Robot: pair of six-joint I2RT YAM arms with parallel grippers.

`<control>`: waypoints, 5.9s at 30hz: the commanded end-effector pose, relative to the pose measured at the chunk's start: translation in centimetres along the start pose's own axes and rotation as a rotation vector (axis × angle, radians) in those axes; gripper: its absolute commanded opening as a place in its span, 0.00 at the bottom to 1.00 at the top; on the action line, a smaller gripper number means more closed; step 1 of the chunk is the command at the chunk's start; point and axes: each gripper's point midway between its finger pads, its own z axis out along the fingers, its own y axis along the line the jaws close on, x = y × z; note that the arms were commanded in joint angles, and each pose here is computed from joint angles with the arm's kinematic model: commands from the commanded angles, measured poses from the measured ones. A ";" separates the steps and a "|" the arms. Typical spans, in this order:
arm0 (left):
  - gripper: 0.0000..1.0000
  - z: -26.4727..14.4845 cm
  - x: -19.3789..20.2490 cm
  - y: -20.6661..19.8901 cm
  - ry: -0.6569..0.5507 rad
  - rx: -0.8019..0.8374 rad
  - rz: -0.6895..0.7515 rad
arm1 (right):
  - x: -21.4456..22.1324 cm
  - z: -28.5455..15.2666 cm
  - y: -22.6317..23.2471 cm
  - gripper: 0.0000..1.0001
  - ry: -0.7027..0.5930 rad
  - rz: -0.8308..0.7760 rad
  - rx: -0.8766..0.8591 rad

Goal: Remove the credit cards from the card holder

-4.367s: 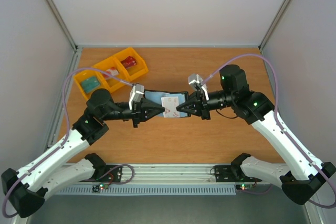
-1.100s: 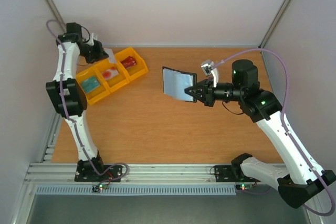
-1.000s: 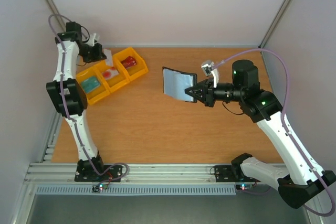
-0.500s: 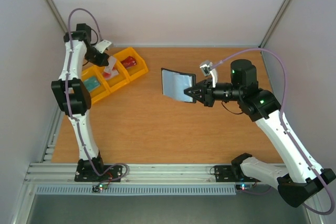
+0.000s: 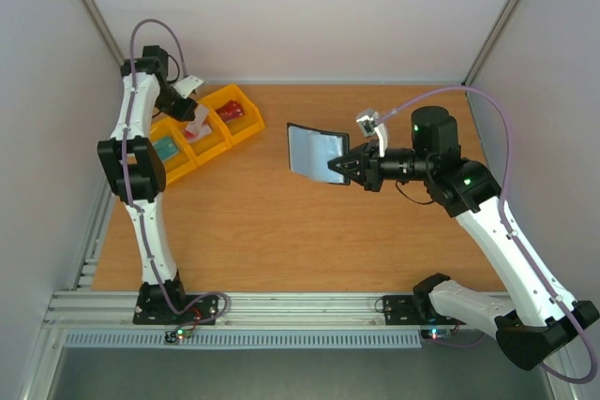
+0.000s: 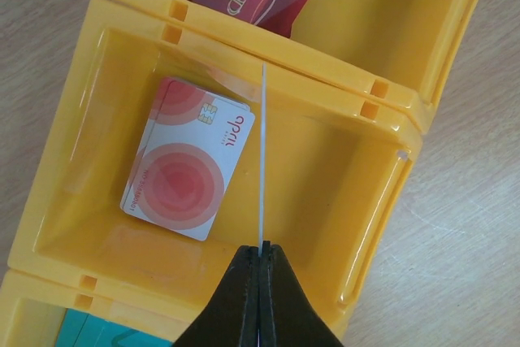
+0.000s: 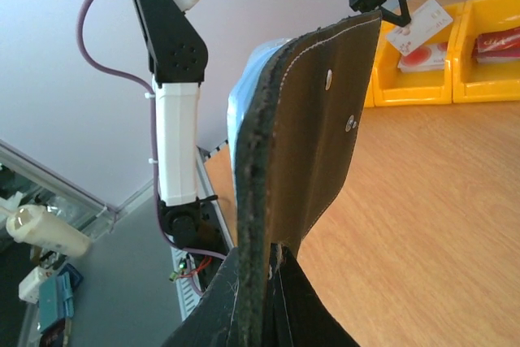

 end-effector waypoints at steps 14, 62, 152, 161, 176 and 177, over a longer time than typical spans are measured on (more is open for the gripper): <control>0.00 0.5 -1.5 1.6 -0.103 0.002 -0.366 | 0.1 -0.2 0.5 0.01 0.000 -0.021 -0.023; 0.00 6.6 -0.4 3.1 -0.479 0.176 -1.618 | -1.3 -0.8 1.2 0.01 -0.037 0.003 -0.005; 0.00 4.4 0.2 3.3 0.142 -0.705 0.464 | -0.6 -1.2 2.6 0.01 -0.013 -0.035 -0.054; 0.00 0.2 -2.6 3.0 0.039 -0.710 0.352 | 0.6 0.2 -1.3 0.01 0.034 0.077 0.072; 0.00 -7.7 -4.9 -2.1 -0.163 -0.523 0.144 | 8.5 5.3 -9.3 0.01 0.308 0.510 0.174; 0.00 -8.2 -5.0 -2.5 -0.179 -0.511 0.131 | 9.1 5.7 -9.4 0.01 0.326 0.547 0.149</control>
